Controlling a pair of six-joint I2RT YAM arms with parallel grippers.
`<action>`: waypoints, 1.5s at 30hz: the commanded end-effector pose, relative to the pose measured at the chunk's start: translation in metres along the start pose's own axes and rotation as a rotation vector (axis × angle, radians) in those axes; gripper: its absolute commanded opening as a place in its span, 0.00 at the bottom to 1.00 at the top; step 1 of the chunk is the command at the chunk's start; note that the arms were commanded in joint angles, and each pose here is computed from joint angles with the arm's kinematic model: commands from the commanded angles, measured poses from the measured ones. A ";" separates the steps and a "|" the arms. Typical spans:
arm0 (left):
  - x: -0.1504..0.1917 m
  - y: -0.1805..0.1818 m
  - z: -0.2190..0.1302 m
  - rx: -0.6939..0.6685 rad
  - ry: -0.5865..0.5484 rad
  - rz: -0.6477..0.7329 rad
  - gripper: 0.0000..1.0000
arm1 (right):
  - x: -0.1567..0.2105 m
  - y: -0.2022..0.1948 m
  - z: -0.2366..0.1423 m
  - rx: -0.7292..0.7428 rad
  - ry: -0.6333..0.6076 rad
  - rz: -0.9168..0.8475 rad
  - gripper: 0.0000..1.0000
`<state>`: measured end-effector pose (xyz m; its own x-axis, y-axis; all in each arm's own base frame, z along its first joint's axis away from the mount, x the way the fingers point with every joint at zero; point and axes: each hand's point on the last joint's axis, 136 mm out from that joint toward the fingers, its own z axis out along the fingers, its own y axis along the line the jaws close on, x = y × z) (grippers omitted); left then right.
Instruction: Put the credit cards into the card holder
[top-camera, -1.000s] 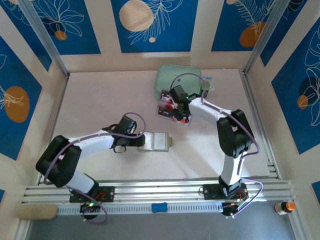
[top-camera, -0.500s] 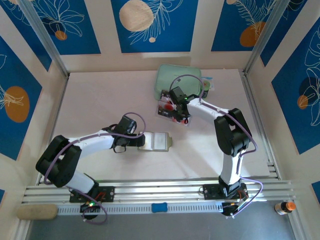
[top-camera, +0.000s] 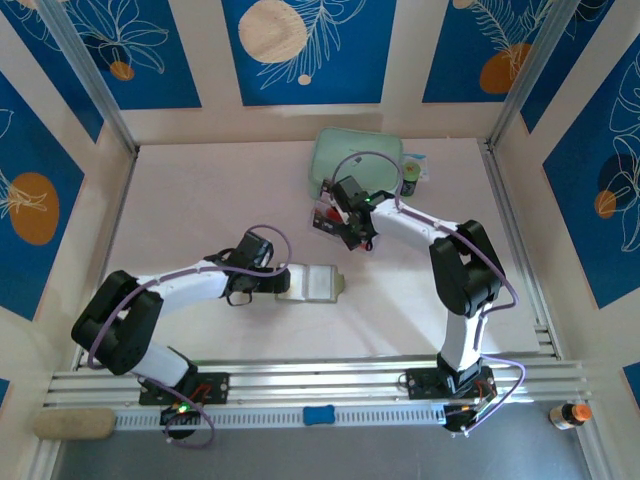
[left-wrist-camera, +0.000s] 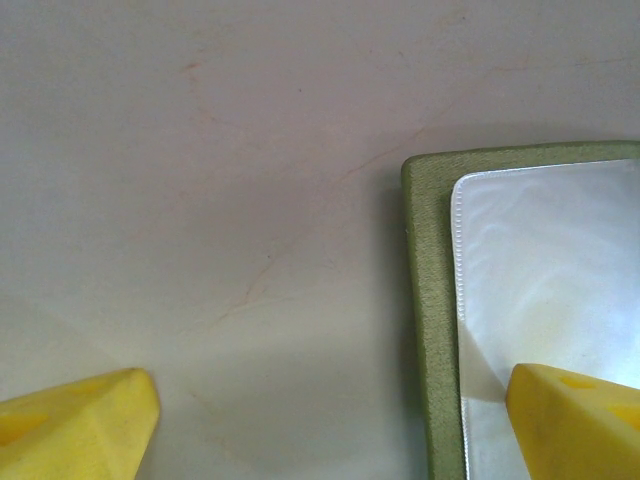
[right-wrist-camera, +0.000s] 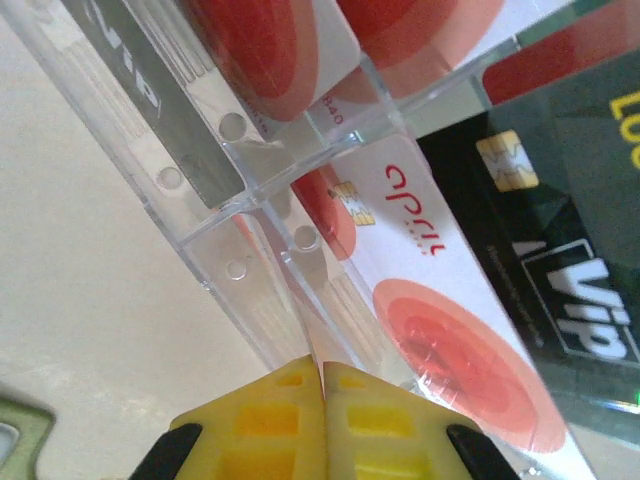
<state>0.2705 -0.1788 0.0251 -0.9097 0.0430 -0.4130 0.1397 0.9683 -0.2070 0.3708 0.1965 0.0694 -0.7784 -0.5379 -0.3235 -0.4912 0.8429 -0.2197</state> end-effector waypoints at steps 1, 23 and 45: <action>0.016 0.008 0.004 -0.020 0.045 0.001 0.92 | 0.009 0.010 -0.009 -0.032 0.011 -0.036 0.02; 0.016 0.016 -0.009 -0.051 0.025 -0.013 0.92 | -0.018 0.069 -0.101 -0.411 -0.209 0.230 0.00; 0.013 0.015 -0.019 -0.054 0.017 -0.009 0.91 | 0.000 0.158 -0.047 -0.802 -0.074 0.545 0.00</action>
<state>0.2568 -0.1655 0.0306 -0.9153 0.0433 -0.4004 0.1256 0.9753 -0.1816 0.2775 0.3209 0.0806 -0.9565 -0.0525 -0.2868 -0.2283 0.7466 0.6249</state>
